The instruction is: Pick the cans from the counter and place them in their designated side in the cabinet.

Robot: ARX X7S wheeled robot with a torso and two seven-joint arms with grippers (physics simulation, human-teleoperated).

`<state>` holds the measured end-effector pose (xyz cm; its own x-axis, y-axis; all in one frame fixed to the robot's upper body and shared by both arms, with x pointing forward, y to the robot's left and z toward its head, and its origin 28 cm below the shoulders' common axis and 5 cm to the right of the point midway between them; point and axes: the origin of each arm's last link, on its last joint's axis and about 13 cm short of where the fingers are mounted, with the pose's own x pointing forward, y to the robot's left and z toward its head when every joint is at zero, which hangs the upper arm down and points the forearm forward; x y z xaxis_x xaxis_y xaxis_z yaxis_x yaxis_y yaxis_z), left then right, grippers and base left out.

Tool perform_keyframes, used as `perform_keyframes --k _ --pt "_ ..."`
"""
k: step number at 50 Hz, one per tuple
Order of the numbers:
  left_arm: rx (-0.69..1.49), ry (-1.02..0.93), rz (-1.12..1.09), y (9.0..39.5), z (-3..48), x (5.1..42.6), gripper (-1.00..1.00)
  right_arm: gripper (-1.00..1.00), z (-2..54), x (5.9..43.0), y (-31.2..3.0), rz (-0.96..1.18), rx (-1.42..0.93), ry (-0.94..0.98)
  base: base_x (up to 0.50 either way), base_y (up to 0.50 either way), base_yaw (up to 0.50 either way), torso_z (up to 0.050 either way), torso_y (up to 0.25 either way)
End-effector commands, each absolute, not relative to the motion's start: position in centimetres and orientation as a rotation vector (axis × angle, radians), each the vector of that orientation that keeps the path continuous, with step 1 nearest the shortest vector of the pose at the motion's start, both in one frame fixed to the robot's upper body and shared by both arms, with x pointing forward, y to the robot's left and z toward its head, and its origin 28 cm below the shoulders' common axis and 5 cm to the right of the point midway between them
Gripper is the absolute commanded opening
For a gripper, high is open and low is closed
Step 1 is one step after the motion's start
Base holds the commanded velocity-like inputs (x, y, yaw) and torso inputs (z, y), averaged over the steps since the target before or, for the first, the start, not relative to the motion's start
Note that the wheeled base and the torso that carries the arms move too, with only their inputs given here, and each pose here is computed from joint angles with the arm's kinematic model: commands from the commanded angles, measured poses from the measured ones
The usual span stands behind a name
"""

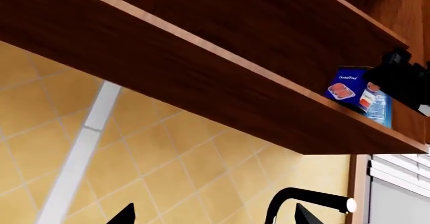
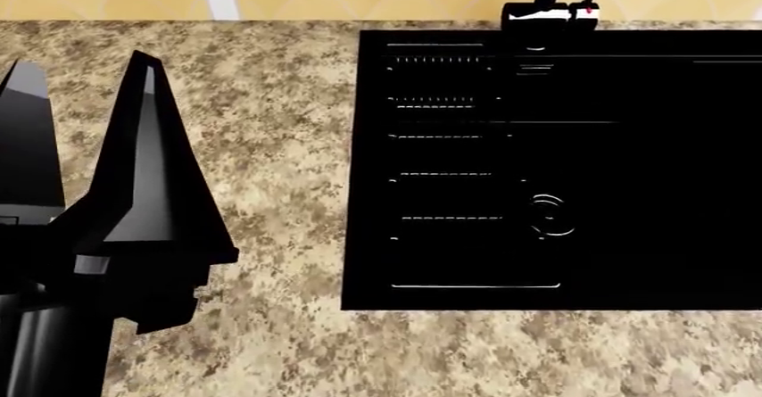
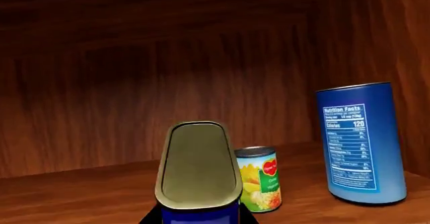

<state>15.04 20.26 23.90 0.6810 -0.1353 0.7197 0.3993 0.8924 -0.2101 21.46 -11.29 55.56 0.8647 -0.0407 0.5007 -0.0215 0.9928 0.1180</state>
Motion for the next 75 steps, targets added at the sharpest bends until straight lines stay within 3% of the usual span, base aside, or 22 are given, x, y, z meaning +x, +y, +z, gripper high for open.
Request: perform_keyframes --k 1,13,14,39,75 --pt "-0.371 -0.766 -0.302 20.30 23.82 15.07 1.00 -1.00 54.94 22.23 -11.24 -0.003 0.102 -0.493 0.31 0.00 0.00 0.000 0.000" --pt "-0.369 -0.766 -0.303 20.24 23.89 15.04 1.00 -1.00 54.94 22.24 -11.23 -0.014 0.102 -0.500 0.31 0.00 0.00 0.000 -0.002" --pt "-0.369 -0.766 -0.303 20.24 23.89 15.03 1.00 1.00 54.94 22.24 -11.23 -0.017 0.103 -0.499 0.14 0.00 0.00 0.000 0.000" --pt "-0.382 -0.764 -0.294 20.44 23.56 15.12 1.00 1.00 54.96 22.27 -11.26 -0.005 0.077 -0.515 0.00 0.00 0.00 0.000 0.000" --pt "-0.390 -0.751 -0.293 20.51 23.20 15.37 1.00 1.00 54.98 22.36 -11.28 0.059 0.069 -0.546 -0.26 0.00 0.00 0.000 0.000"
